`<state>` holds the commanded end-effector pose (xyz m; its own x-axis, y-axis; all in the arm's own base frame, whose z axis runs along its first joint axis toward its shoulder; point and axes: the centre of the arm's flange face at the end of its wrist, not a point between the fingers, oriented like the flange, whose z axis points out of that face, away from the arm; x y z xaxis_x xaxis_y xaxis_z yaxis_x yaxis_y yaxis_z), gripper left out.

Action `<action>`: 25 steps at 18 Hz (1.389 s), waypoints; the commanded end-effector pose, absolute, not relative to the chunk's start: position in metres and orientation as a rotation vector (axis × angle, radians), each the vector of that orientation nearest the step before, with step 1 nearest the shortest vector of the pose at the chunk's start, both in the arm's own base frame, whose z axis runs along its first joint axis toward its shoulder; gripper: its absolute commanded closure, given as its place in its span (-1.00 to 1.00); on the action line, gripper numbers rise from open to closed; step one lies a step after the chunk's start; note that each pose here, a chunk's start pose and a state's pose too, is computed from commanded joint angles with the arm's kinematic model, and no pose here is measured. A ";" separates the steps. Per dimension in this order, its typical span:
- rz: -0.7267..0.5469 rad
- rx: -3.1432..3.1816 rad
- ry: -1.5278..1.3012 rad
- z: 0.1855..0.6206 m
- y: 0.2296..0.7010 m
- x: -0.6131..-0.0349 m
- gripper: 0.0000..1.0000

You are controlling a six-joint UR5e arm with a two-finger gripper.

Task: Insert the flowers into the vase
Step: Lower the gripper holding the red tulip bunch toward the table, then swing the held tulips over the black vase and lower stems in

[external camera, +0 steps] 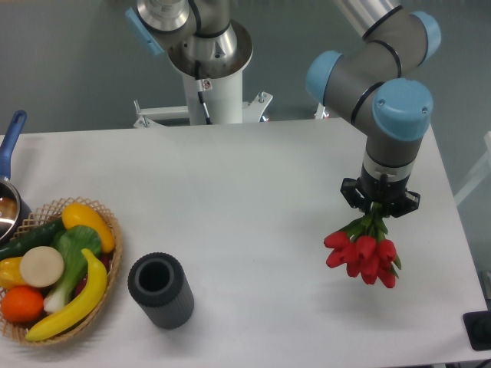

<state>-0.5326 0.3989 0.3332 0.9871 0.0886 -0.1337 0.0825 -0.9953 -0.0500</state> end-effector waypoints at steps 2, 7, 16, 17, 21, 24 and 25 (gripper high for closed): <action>0.211 -3.087 -0.131 0.333 0.400 -0.532 1.00; 0.208 -3.072 -0.122 0.334 0.407 -0.533 1.00; 0.081 -2.689 -0.073 0.368 0.492 -0.510 1.00; 0.008 -2.614 -0.079 0.372 0.501 -0.507 1.00; -0.257 -2.346 -0.124 0.386 0.530 -0.501 1.00; -0.243 -2.307 -0.041 0.403 0.558 -0.483 1.00; -0.208 -2.277 0.001 0.411 0.565 -0.477 1.00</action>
<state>-0.4770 0.5651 0.4106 0.9863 -0.0693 0.1497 0.0680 -0.6558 -0.7519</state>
